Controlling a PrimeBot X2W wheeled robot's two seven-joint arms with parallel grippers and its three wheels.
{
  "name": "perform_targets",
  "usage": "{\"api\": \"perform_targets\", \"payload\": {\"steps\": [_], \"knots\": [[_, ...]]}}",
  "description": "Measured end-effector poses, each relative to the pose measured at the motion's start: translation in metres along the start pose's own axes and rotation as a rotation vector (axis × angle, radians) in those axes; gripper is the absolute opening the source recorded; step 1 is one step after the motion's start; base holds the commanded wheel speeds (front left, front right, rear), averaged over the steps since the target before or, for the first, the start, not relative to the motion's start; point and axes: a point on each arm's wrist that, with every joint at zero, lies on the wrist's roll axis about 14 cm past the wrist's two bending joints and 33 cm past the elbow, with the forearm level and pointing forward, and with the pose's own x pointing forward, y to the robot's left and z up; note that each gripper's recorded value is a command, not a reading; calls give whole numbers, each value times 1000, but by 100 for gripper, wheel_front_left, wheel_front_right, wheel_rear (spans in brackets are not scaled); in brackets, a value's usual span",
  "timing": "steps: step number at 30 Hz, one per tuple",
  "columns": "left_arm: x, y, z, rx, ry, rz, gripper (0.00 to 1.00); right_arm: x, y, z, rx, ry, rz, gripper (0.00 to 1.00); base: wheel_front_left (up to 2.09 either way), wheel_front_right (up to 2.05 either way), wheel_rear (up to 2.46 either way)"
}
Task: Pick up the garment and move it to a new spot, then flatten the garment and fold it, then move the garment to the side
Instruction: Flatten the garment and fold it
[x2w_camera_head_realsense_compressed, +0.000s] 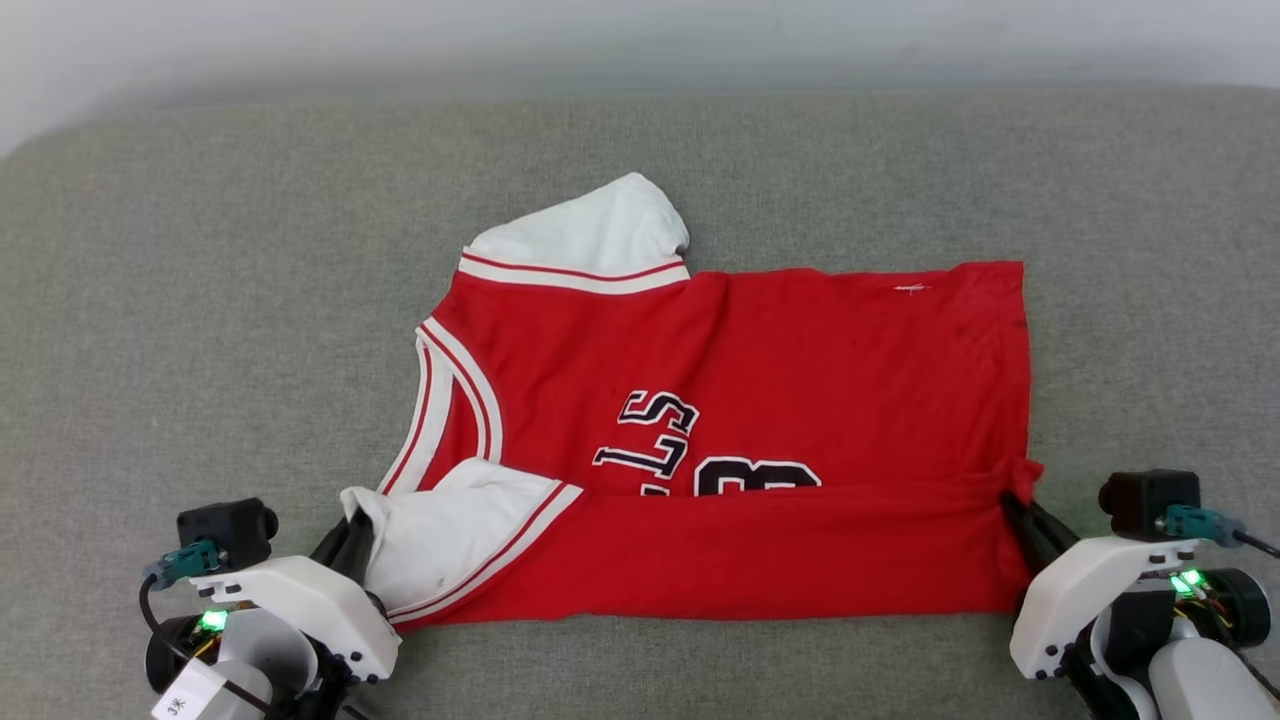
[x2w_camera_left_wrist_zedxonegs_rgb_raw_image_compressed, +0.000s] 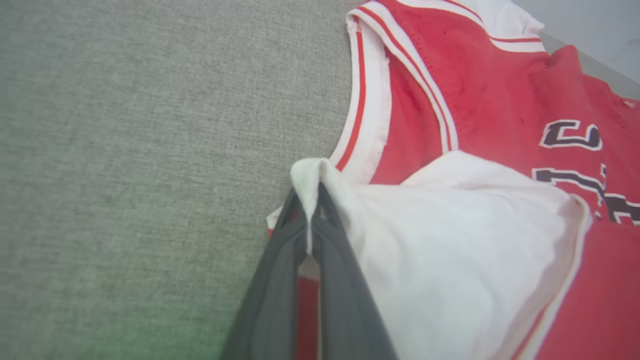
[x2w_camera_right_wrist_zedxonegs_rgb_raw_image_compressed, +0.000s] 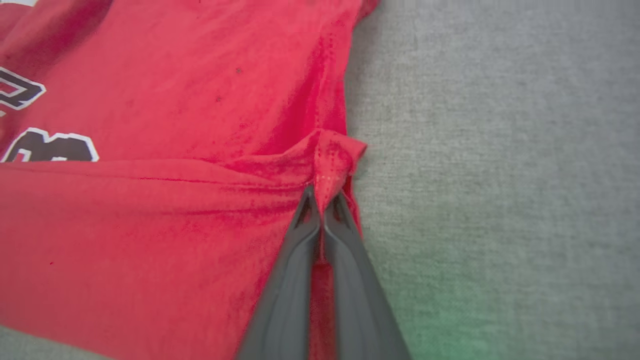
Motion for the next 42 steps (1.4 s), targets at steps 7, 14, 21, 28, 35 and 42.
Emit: {"api": "perform_targets", "payload": {"steps": [7, 14, 21, 28, 35, 42], "knots": [[-14, 12, 18, -3, -75, 56, 100, -17, 0, 46, -15, -261, -17, 100, 0, 0, 0], [-33, 25, 41, 21, -115, 83, 100, -46, 4, 81, -21, -450, -33, 100, 0, 0, 0], [-47, 19, 48, 71, 15, 7, 100, -71, 8, 90, -15, -507, -47, 100, 0, 0, 0], [-59, 1, 35, 69, 199, -71, 100, -82, 9, 87, -9, -503, -59, 100, 0, 0, 0], [-62, -15, 8, 99, 378, -113, 100, -79, 11, 85, 5, -488, -57, 100, 0, 0, 0], [-45, -13, -21, 113, 518, -90, 100, -68, 8, 83, 17, -468, -64, 100, 0, 0, 0]]}}
